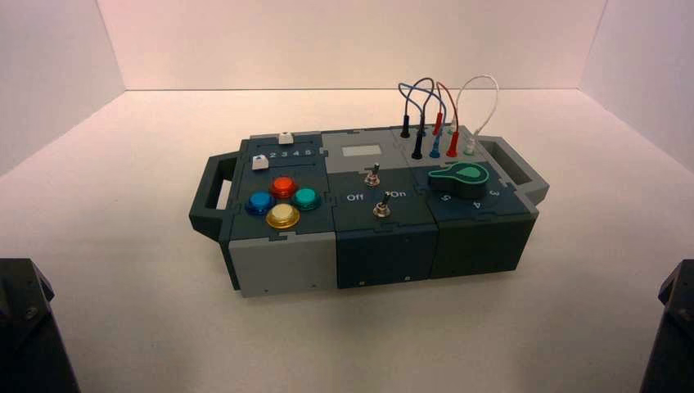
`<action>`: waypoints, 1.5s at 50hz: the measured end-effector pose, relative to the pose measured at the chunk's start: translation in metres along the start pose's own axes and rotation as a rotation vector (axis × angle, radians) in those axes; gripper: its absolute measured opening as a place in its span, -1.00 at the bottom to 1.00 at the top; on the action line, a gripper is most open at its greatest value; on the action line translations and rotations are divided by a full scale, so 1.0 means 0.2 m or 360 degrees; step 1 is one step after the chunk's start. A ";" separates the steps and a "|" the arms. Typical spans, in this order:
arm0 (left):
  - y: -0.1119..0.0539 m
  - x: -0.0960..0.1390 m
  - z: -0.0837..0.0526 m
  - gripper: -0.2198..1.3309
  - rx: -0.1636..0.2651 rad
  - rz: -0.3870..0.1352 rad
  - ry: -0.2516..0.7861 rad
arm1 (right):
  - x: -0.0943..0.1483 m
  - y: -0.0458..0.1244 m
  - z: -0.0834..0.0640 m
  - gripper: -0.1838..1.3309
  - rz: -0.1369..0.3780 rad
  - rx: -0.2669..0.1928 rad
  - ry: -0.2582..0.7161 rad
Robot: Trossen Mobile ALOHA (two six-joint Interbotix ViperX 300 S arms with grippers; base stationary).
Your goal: Pull the black wire.
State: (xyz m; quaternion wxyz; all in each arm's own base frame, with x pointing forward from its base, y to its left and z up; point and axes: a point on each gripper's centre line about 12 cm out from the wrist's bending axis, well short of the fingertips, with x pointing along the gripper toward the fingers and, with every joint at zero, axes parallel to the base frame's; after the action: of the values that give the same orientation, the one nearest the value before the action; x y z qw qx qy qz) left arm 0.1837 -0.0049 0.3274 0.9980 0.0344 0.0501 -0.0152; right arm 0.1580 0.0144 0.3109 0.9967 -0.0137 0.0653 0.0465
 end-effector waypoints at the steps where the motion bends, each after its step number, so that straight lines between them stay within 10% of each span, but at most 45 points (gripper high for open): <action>1: 0.00 0.00 0.00 -0.93 0.0000 0.0000 0.0002 | 0.00 0.00 0.00 -0.95 -0.0002 -0.0002 0.0000; 25: -0.03 0.02 -0.02 -0.93 0.0005 -0.0046 0.0038 | 0.00 0.00 -0.02 -0.95 0.0008 0.0026 0.0068; 75: -0.52 0.03 -0.27 -0.93 0.0048 -0.0774 0.0601 | 0.00 0.14 -0.17 -0.95 0.0274 0.0039 0.0469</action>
State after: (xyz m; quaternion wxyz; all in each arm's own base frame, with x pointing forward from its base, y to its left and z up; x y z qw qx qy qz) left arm 0.1810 -0.1043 0.2661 0.9376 0.0384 0.2411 -0.2478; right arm 0.1515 0.0405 0.2764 0.9687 -0.0027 0.2122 0.1284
